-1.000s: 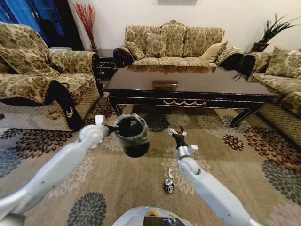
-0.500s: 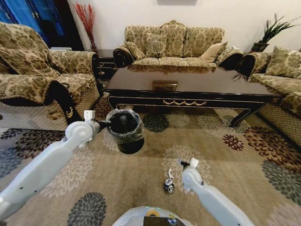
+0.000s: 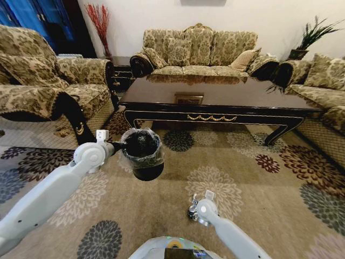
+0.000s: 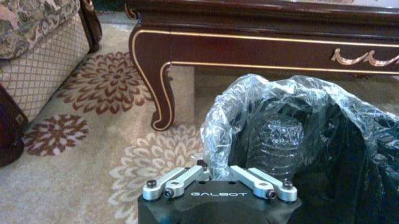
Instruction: Move to the front of the table and pick up the trash from the floor, then place it into the trash bin.
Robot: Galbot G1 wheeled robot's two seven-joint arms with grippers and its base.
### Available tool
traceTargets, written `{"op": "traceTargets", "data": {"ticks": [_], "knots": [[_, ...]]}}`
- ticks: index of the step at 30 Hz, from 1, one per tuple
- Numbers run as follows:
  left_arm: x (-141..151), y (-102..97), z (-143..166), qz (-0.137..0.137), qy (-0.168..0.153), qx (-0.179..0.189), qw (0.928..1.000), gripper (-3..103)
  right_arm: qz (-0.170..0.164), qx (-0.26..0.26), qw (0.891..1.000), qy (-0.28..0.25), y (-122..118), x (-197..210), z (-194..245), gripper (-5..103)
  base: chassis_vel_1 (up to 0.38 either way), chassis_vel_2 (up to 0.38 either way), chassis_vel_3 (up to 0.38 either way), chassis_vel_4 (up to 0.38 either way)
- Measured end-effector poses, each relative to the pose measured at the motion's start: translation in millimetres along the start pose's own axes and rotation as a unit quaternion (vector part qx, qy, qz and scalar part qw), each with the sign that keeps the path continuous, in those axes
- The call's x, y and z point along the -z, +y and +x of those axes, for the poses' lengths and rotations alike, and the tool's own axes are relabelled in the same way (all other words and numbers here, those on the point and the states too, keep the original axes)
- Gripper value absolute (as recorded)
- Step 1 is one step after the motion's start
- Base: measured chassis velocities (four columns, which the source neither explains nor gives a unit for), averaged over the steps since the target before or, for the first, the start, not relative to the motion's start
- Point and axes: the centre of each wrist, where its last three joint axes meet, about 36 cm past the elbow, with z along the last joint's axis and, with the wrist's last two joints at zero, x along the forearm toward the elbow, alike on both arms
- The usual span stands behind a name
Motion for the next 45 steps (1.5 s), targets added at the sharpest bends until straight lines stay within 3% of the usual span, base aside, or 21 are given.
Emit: {"op": "traceTargets", "data": {"ticks": [8,10,12,16,18,25,28,32,45], "knots": [[0.0,-0.1,-6.2,0.003,0.003,-0.001,1.0,3,0.008,0.0,1.0,0.002,12.0,-7.9,-14.4,103,0.0,0.0,0.0,0.0],[-0.4,-0.3,-7.7,0.004,0.004,-0.001,1.0,3,0.006,-0.001,1.0,-0.003,10.6,-7.0,-19.4,95,0.0,0.0,0.0,0.0],[-0.9,-0.5,-8.3,0.004,0.005,-0.002,1.0,3,0.004,-0.002,1.0,-0.004,9.7,-6.0,-22.0,95,0.0,0.0,0.0,0.0],[-1.4,0.5,-10.3,0.005,0.007,0.0,1.0,3,0.0,0.0,1.0,-0.007,7.3,-3.6,-26.2,73,0.0,0.0,0.0,0.0],[-1.1,0.7,-10.6,0.005,0.006,0.001,1.0,3,-0.001,0.0,1.0,-0.007,7.1,-3.5,-26.3,73,0.0,0.0,0.0,0.0],[-0.7,0.4,-12.5,0.006,0.006,0.001,1.0,3,0.001,0.001,1.0,-0.005,3.9,-10.4,-28.0,40,0.0,0.0,0.0,0.0],[-0.9,0.4,-12.7,0.005,0.006,0.001,1.0,3,0.004,-0.001,1.0,-0.006,1.2,-12.4,-28.0,35,0.0,0.0,0.0,0.0],[-1.2,0.3,-13.1,0.005,0.006,0.002,1.0,3,0.009,0.0,1.0,-0.011,-4.3,-15.1,-26.0,19,0.0,0.0,0.0,0.0],[-9.5,-3.9,-14.7,0.005,0.012,-0.002,0.9999,3,0.003,0.027,0.998,-0.054,-17.7,1.2,7.4,16,0.0,0.0,0.0,0.0]]}}
